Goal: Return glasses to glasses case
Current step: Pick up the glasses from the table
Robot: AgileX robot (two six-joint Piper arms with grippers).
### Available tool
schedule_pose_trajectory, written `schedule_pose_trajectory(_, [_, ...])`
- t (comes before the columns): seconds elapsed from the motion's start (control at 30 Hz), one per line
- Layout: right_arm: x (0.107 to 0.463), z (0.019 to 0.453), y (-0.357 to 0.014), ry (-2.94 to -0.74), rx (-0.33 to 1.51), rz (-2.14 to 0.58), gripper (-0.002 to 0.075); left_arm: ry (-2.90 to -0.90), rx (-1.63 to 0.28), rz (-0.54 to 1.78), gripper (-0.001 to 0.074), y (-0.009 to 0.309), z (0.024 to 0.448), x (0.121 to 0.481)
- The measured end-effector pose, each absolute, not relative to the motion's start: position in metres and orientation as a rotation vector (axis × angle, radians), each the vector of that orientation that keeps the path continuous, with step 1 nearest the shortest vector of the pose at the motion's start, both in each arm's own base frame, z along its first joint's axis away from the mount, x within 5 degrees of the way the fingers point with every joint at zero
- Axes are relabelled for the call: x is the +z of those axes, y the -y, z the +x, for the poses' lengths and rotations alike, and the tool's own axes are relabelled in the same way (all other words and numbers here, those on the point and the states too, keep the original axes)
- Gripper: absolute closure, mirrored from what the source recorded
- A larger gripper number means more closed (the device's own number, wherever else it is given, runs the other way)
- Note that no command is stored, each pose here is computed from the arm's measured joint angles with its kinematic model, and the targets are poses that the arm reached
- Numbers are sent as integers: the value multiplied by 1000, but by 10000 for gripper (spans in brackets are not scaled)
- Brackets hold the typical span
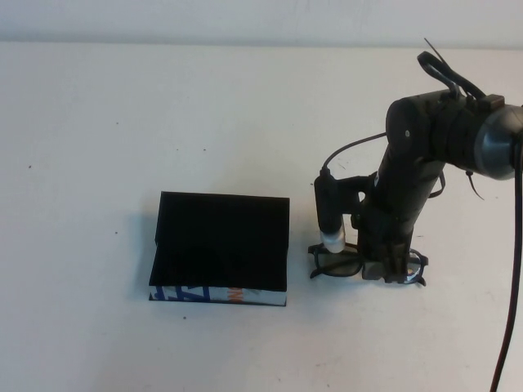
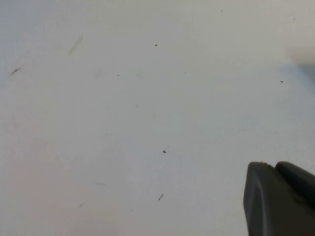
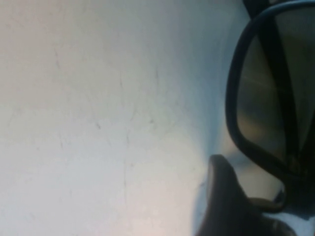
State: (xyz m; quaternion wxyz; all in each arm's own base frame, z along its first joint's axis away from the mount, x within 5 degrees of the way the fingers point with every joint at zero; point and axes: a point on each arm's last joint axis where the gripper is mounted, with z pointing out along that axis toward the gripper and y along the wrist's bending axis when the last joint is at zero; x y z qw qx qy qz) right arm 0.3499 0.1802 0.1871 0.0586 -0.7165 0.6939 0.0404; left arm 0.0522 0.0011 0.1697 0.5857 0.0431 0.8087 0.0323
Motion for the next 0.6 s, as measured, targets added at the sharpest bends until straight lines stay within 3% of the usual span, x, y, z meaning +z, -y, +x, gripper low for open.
schedule_pose_trajectory(0.5, [189,347,-179,-2142,139,-2167,476,-1886,75,101,739,-1,52,170])
schedule_pose_trajectory(0.6, [191,347,-178,-2155,126,-2155,519,-1886,75,101,739,-1,52,170])
